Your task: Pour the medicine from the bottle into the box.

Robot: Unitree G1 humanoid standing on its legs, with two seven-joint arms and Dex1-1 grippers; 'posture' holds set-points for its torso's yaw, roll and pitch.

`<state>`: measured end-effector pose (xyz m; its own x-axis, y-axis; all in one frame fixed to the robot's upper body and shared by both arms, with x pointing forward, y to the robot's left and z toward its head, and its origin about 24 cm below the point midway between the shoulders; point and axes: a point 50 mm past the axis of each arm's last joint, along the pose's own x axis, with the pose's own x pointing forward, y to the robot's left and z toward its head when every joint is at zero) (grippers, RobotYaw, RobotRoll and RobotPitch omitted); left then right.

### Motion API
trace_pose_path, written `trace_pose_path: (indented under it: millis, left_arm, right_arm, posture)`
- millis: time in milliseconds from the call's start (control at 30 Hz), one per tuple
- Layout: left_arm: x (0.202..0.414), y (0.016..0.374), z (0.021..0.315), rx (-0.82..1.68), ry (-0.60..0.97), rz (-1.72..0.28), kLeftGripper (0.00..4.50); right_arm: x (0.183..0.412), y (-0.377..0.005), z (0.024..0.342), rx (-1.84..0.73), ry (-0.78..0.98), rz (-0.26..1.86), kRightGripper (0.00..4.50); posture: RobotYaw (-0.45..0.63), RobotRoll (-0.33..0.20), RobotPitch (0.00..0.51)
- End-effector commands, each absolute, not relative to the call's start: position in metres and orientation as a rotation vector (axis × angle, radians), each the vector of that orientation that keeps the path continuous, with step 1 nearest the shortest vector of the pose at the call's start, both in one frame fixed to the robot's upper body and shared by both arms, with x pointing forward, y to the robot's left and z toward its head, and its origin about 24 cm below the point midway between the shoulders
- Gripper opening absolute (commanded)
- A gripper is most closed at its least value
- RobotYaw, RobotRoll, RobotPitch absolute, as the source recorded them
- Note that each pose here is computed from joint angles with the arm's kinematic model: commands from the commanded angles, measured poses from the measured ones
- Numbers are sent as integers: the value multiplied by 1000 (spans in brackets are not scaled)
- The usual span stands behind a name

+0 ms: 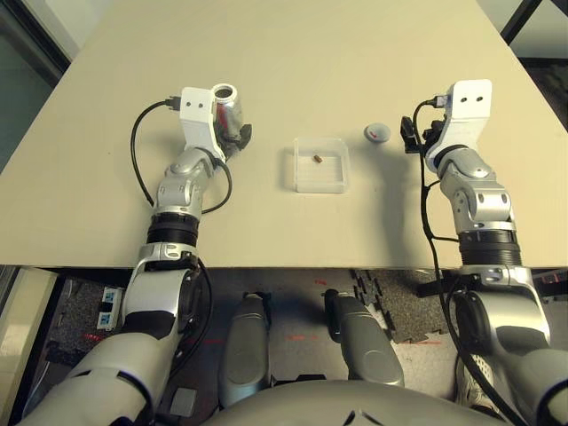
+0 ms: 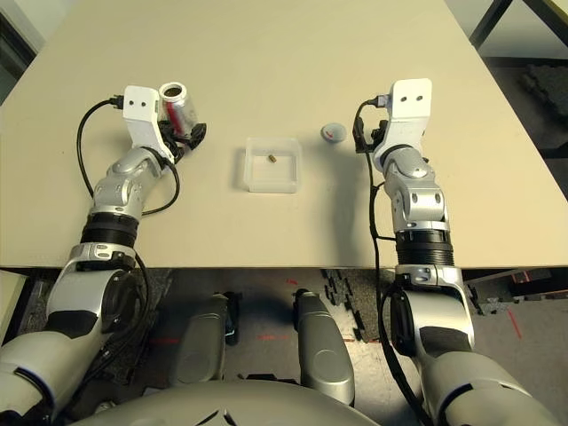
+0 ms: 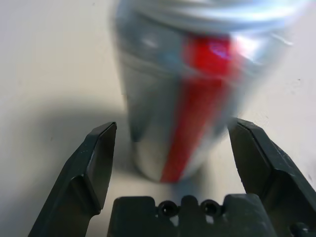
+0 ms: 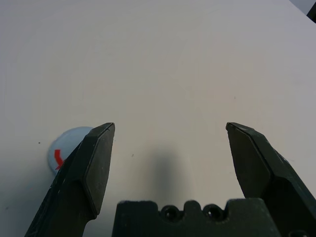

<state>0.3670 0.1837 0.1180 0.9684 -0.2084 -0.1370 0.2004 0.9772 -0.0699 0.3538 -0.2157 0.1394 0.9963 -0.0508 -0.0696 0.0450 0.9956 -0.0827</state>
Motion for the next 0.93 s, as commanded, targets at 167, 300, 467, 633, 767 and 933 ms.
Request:
trace_pose_path:
  millis: [167,300,467,633,767,933]
  left_arm:
    - [322,185,116,-107,193,-170,4473]
    - [305,205,118,-131,201,-84,4473]
    - [303,249,132,-119,130,72,4473]
    - [320,294,150,-69,26,198,4473]
    - [334,328,159,-33,-34,291,4473]
    - [342,348,150,-111,-14,381,4473]
  right_arm:
    - [340,-226,141,-60,82,-65,4500]
    - [335,-228,139,-40,79,-61,4500]
    - [330,-249,135,-24,58,-129,4500]
    - [325,-278,133,-14,36,-250,4500]
    - [318,-303,133,-23,12,-342,4500]
    - [308,-328,127,-30,24,-426,4500]
  posture:
    - [74,0,219]
    - [86,0,232]
    - [93,0,247]
    - [77,0,263]
    - [61,0,266]
    - [41,0,261]
